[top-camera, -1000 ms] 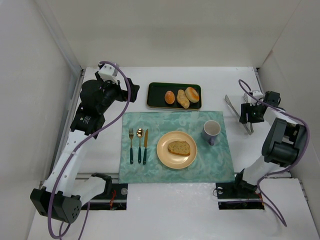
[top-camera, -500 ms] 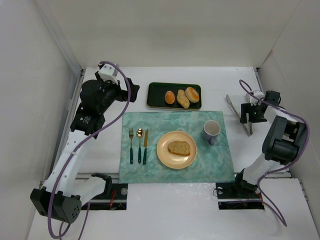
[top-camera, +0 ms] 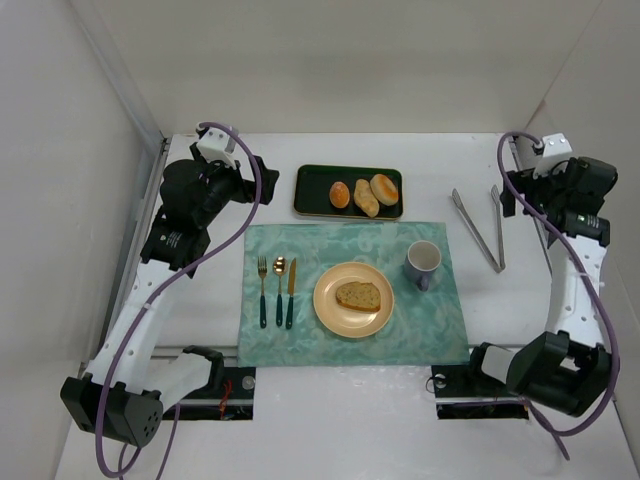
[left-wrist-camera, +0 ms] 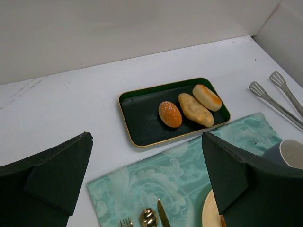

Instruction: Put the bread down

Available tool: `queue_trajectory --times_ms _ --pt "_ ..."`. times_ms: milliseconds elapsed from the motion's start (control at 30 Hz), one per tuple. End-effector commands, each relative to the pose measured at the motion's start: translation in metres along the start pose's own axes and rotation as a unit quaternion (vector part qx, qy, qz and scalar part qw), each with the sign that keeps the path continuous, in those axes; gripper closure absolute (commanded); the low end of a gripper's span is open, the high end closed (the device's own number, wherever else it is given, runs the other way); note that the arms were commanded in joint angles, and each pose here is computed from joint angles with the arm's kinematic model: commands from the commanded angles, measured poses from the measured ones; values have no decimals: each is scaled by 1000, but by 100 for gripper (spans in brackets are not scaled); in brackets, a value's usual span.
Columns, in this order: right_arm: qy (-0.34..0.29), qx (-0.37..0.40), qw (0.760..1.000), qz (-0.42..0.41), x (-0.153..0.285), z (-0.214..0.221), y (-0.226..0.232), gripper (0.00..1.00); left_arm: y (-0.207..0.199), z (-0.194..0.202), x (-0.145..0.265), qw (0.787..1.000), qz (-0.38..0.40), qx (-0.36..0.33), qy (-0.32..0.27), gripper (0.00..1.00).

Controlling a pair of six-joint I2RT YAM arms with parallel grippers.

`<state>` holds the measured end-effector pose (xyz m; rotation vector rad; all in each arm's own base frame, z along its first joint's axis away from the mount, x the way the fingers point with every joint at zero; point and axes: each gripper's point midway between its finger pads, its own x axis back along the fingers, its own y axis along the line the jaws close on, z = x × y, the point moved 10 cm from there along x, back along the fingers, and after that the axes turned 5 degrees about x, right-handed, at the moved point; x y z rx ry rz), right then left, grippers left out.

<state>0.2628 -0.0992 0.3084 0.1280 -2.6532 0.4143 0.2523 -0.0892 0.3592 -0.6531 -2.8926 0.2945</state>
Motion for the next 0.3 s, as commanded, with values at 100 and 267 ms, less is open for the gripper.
queue_trajectory --times_ms 100,267 --pt "-28 -62 998 -17 4 3 13 0 -3 -10 5 999 5 -12 -31 0" --pt "-74 -56 995 -42 17 -11 20 0 -2 -8 3 1000 5 -12 -27 0"
